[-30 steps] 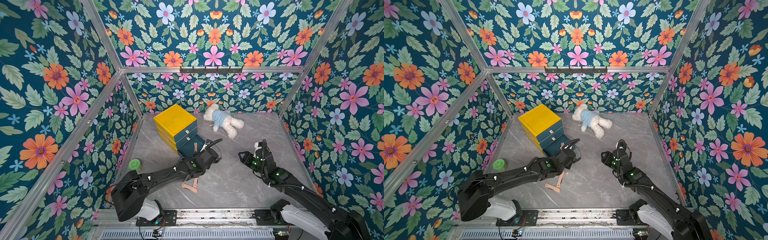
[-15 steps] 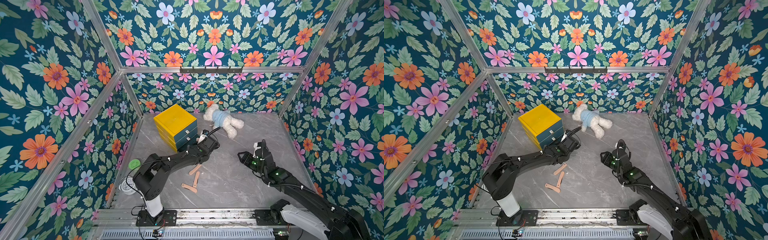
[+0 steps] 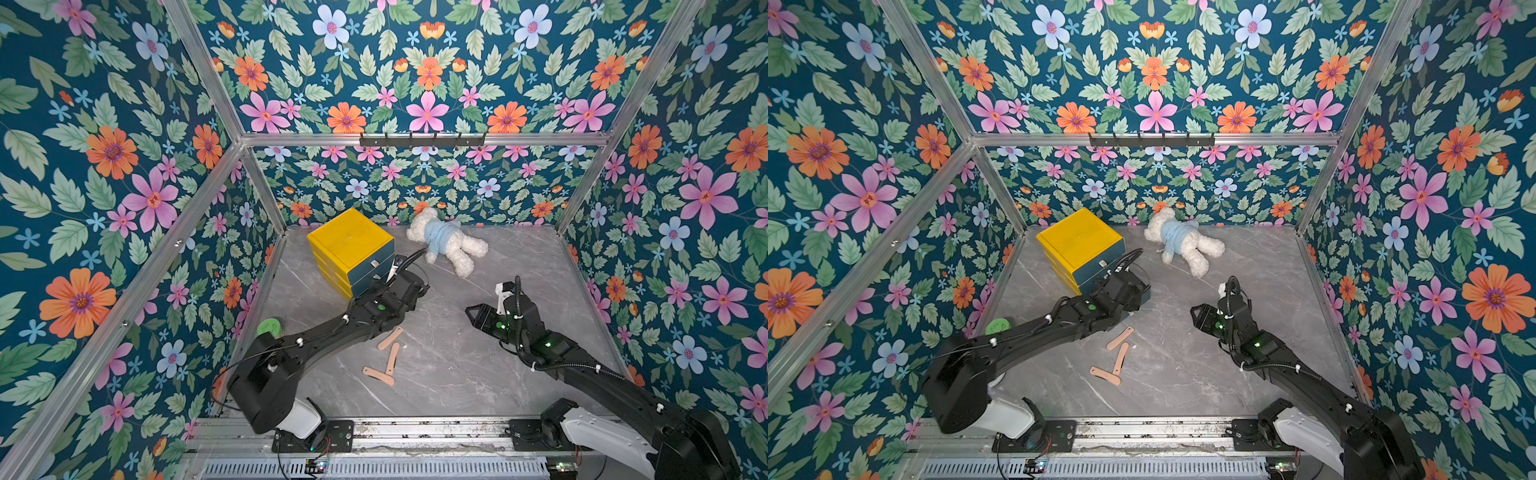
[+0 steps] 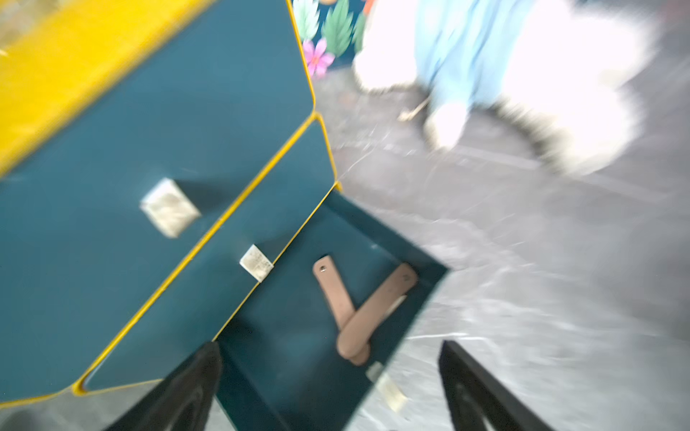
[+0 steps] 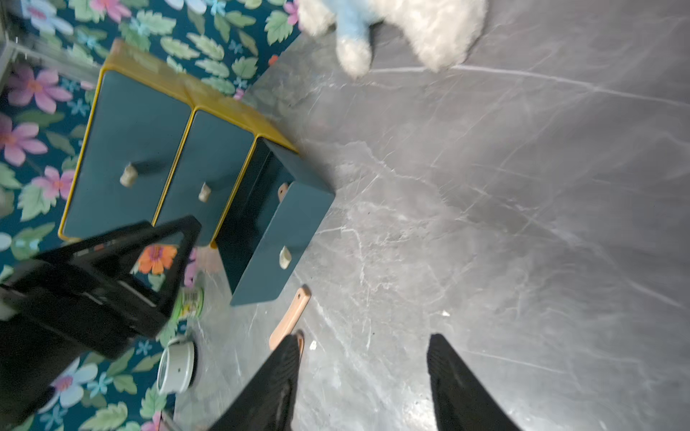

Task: Place the fruit knives into the drawer by color
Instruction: Place the fruit knife in the drawer, then pick up the fruit knife from the center of the board.

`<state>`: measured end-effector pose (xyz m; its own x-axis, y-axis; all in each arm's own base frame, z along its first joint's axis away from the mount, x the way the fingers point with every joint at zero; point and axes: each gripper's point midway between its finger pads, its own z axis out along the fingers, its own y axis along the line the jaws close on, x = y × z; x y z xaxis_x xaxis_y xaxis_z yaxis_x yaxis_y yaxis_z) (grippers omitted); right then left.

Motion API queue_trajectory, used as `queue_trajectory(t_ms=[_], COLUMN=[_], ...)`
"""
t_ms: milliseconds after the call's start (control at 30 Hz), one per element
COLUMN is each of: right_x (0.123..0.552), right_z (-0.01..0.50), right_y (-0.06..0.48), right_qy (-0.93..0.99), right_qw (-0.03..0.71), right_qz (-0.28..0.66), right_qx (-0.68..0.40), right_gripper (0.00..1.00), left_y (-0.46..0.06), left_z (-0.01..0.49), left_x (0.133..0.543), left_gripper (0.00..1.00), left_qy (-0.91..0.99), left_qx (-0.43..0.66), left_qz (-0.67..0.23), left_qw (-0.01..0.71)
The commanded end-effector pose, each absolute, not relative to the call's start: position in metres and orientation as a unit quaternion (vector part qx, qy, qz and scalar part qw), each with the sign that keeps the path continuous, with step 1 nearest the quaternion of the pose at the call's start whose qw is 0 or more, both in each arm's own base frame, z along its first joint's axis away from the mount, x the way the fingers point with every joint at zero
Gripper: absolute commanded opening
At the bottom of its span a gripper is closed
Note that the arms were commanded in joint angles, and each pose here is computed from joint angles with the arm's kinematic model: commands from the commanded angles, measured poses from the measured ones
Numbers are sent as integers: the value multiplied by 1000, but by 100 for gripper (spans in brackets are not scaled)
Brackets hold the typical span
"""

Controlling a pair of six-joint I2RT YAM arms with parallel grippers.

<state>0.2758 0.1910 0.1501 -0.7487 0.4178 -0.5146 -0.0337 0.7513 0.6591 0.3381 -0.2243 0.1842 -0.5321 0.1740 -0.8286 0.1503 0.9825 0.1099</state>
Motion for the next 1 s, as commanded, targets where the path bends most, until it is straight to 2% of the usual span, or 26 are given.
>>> queue_trajectory(t_ms=[0,167,400,500,700,967], right_x=[270,253,215,201,187,161], right_z=[153,140,105,80,63,33], right_y=[216,271,361,388,420,432], right_qy=[881,897,907,913,907,900], right_qw=[334,290,198,159,135,95], right_qz=[332,331,314,277,240,181], right_qx=[46,-50,-199,-255,-319,-386], right_gripper=[58,57,56,55,53,56], left_y=[-232,-198,-135,-114,-90,-76], left_z=[210,236,255,263,280,297], left_x=[319,288,259,250,235,227], left_gripper=[99,99,99,99,99,99], left_qy=[866,852,835,823,799,773], left_qx=[72,35,-26,-53,-94,-123], left_qz=[-91,-130,-97,-90,-113,-138], left_qw=[486,507,542,559,584,606])
